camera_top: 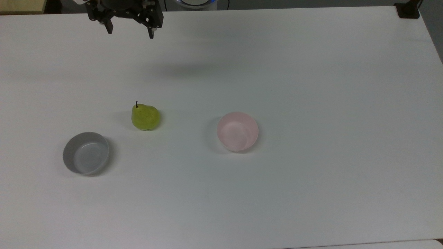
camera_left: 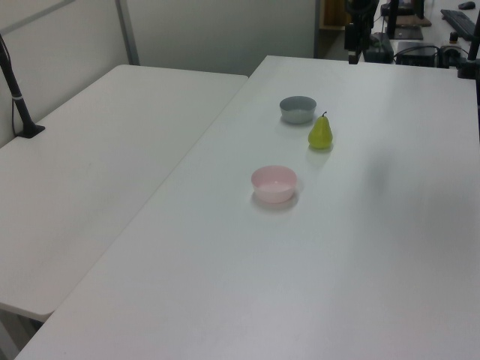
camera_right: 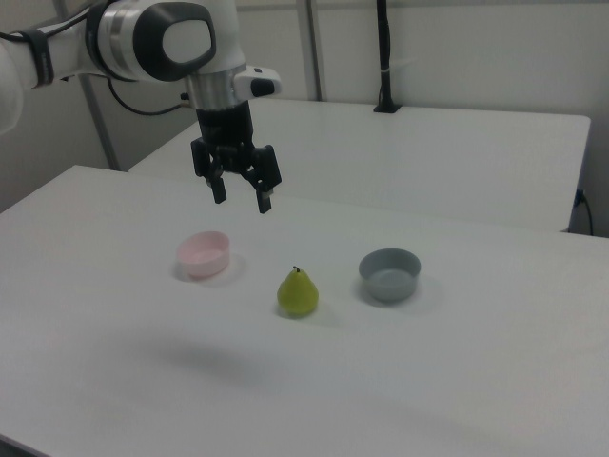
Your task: Place the pear in the bowl
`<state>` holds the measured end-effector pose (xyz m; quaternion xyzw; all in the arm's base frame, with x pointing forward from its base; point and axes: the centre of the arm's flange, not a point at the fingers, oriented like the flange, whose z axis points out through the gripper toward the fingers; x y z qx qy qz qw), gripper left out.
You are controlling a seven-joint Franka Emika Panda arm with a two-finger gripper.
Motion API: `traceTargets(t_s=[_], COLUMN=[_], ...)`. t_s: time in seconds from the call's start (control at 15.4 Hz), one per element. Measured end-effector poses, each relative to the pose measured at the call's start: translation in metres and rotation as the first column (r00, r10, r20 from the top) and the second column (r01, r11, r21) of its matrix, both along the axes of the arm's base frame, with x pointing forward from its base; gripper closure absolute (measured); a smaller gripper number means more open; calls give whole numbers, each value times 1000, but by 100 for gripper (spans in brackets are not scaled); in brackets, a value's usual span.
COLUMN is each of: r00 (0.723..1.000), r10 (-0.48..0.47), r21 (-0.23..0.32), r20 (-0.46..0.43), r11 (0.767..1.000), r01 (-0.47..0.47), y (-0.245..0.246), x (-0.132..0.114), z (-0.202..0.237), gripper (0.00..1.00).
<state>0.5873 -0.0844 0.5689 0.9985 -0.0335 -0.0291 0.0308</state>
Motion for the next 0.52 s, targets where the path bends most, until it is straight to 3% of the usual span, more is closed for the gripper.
traceTargets(t_s=[0.39, 0.52], r00=[998, 999], r10=[12, 18], r21=[6, 16], r20=[-63, -27], r11=[1000, 1000], r01=[-11, -17], y=[-9, -10], x=[25, 41], z=[-46, -63], gripper=[0, 0])
